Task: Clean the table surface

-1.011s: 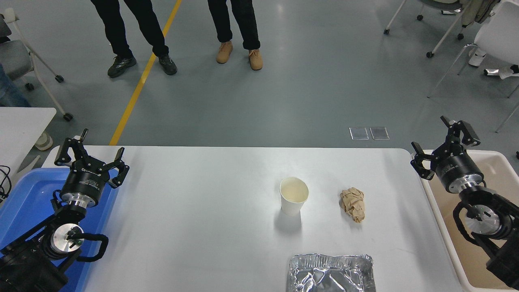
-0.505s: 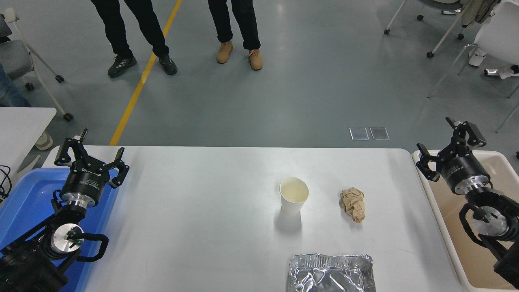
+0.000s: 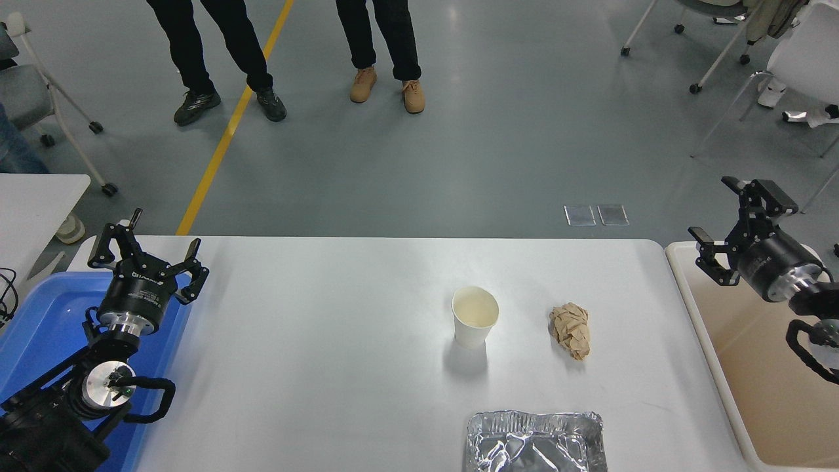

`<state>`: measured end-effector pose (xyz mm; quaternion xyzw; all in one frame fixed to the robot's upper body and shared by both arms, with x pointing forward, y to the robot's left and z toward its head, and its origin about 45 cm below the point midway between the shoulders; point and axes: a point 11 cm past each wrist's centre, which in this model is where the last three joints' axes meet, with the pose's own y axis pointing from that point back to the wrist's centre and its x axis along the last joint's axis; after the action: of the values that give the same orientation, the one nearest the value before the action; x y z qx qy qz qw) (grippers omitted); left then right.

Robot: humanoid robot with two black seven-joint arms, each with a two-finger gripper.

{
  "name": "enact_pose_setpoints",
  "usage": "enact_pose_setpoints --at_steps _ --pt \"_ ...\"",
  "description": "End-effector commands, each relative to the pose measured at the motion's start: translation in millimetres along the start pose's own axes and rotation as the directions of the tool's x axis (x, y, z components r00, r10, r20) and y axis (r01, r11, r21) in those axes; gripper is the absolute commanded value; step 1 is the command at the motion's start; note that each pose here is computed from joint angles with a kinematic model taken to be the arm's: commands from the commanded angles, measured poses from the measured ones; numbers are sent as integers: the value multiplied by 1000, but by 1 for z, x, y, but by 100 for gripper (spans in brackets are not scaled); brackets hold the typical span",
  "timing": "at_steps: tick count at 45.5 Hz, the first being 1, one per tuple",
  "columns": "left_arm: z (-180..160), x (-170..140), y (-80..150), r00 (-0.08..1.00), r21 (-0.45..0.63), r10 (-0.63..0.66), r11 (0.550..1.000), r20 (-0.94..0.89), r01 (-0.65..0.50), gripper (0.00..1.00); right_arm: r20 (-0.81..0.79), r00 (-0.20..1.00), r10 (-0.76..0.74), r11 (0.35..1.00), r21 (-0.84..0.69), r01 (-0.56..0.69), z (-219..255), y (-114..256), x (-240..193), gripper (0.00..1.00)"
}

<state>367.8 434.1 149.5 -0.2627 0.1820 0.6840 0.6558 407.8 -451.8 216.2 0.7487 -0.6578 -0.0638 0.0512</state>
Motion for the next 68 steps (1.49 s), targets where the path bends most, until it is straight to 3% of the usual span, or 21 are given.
enact_pose_setpoints --at_steps 1,19,35,47,68 --pt "0 0 0 1000 -1 0 1000 0 0 99 -173 981 -89 993 -92 74 -15 1 -1 99" --pt "0 0 0 1000 -1 0 1000 0 0 99 -448 838 -311 945 -240 223 -26 -9 -33 99" --pt "0 0 0 1000 -1 0 1000 0 0 99 -677 574 -460 887 -326 326 -47 -11 -60 99" --pt "0 0 0 1000 -1 0 1000 0 0 99 -715 423 -557 821 -394 414 -48 -6 -94 99" --pt "0 0 0 1000 1 0 1000 0 0 99 -731 221 -646 730 -507 458 -38 -9 -131 99"
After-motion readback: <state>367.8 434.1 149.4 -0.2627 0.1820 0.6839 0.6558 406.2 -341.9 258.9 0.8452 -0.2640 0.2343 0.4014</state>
